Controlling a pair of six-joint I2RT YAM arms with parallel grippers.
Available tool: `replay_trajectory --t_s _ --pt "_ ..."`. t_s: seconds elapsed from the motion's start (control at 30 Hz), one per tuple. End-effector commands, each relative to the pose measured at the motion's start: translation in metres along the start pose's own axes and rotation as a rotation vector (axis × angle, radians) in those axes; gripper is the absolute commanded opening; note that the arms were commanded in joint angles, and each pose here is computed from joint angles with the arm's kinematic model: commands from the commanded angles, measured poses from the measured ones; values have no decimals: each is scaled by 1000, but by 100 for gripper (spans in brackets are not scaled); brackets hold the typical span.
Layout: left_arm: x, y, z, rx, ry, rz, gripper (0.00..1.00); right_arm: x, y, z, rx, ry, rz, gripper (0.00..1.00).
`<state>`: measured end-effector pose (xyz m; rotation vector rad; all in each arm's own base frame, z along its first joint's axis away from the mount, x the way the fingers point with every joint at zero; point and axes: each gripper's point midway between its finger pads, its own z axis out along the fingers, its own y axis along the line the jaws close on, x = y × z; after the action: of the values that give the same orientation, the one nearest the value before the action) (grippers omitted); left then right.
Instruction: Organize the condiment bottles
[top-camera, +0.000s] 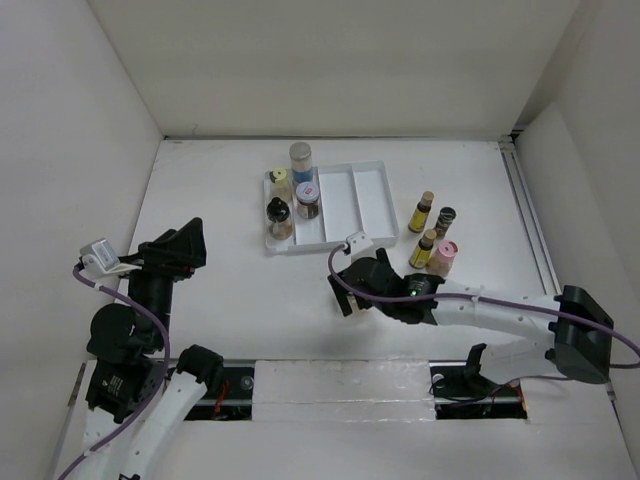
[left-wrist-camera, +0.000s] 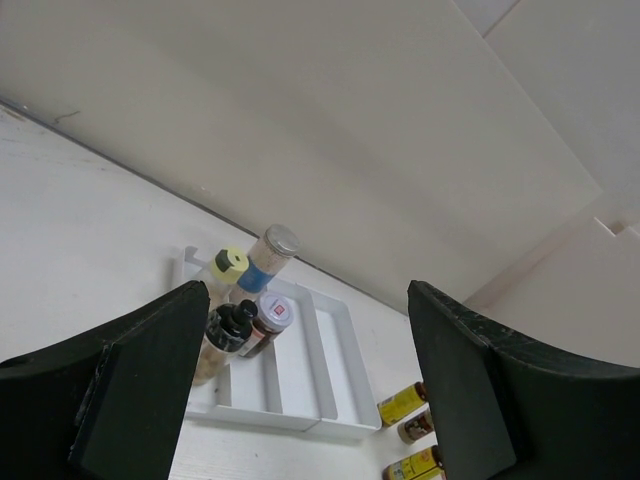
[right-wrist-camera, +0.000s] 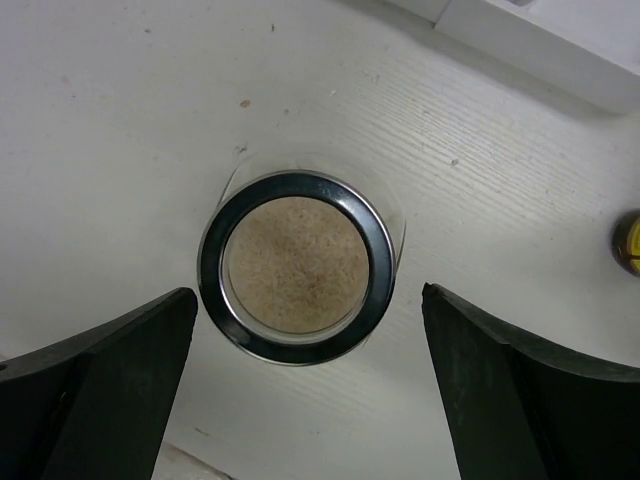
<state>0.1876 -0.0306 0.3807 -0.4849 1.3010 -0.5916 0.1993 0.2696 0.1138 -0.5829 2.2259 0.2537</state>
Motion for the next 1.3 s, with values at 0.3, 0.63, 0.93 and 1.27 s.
replay_trajectory --t_s 0.3,0.63,0.93,1.27 --pt "-4 -7 5 27 -19 3 77 -22 1 27 107 -67 6 98" --pt "-5 -9 3 40 -21 -1 77 -41 1 22 94 -113 -4 99" --pt "-5 -9 3 40 -21 -1 77 -61 3 26 56 -164 10 99" --pt "-5 -9 3 40 -21 -1 77 -65 -5 35 71 -168 33 74"
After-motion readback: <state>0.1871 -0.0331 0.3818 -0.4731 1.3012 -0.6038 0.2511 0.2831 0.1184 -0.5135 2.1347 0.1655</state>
